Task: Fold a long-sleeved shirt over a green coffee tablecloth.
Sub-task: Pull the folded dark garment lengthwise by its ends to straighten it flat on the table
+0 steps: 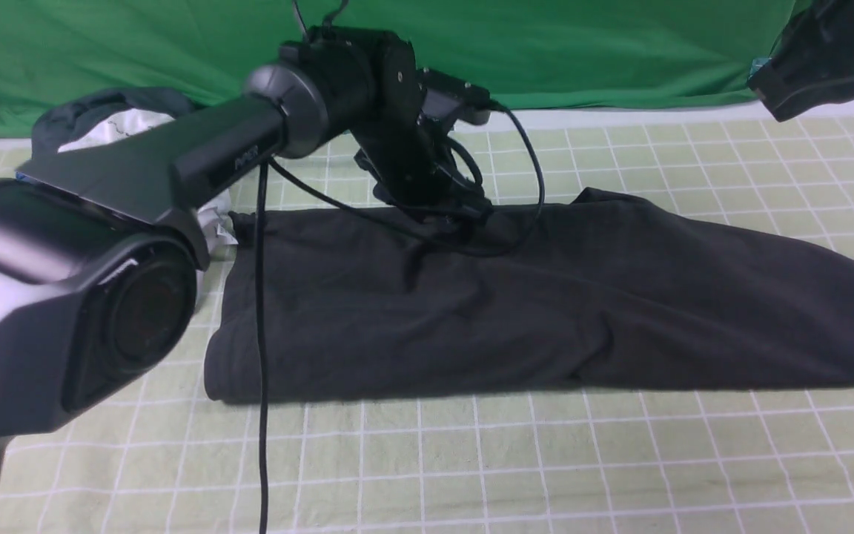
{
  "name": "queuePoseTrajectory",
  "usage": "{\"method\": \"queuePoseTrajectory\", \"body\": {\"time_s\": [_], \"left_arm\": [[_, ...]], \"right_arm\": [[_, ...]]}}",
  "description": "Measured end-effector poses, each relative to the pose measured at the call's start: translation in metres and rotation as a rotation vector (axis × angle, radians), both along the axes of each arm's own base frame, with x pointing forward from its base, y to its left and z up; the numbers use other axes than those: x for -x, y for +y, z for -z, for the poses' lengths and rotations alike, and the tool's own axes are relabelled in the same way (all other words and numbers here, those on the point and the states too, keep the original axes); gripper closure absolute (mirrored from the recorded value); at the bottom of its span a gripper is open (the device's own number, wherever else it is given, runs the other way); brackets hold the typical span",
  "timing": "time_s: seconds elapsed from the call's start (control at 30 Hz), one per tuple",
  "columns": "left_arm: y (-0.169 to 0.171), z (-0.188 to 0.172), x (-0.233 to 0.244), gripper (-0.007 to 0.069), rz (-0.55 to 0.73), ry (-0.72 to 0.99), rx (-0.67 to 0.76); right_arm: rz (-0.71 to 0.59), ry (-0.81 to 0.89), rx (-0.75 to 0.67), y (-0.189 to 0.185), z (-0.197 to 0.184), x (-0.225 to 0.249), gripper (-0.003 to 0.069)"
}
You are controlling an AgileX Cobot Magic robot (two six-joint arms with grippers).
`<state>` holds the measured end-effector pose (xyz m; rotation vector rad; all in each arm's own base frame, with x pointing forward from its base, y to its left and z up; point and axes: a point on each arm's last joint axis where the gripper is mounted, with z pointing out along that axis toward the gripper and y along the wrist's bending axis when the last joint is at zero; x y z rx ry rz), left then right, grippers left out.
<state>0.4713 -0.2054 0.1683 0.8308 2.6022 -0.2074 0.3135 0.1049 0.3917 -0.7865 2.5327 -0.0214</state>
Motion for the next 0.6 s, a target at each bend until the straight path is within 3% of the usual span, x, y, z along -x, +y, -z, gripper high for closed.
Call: {"method": "queuePoseTrajectory", "body": {"time_s": [0.13,0.23,0.3,0.37,0.43,0.6], "left_arm": [[0.0041,0.0109,-0.0037,0.0182,-0.008,-0.014,-0.058],[0.0049,0.0104,-0.0051,0.0323,0.001,-0.032,-0.072],[0.0049,0.0103,-0.0051,0.05,0.026,-0.039,-0.081],[0.0049,0.0103,-0.0051,0.0561,0.044,-0.043,-0.088],[0.0054,0.0103,-0.0053,0.0601,0.055,-0.048,-0.098],[0.0075,0.0022,-0.0055,0.0615,0.069,-0.079,-0.133]], "right_arm": [[0.0,0.0,-0.002,0.0002,0.0,0.0,0.0662],[-0.001,0.0,-0.003,0.0003,0.0,0.0,0.0662],[-0.001,0.0,-0.003,0.0003,0.0,0.0,0.0662],[-0.001,-0.001,-0.004,0.0003,-0.0001,-0.0001,0.0662],[-0.001,-0.003,-0.004,0.0004,-0.0002,-0.0002,0.0662],[-0.001,-0.012,-0.007,0.0006,-0.0006,-0.001,0.0662]]}}
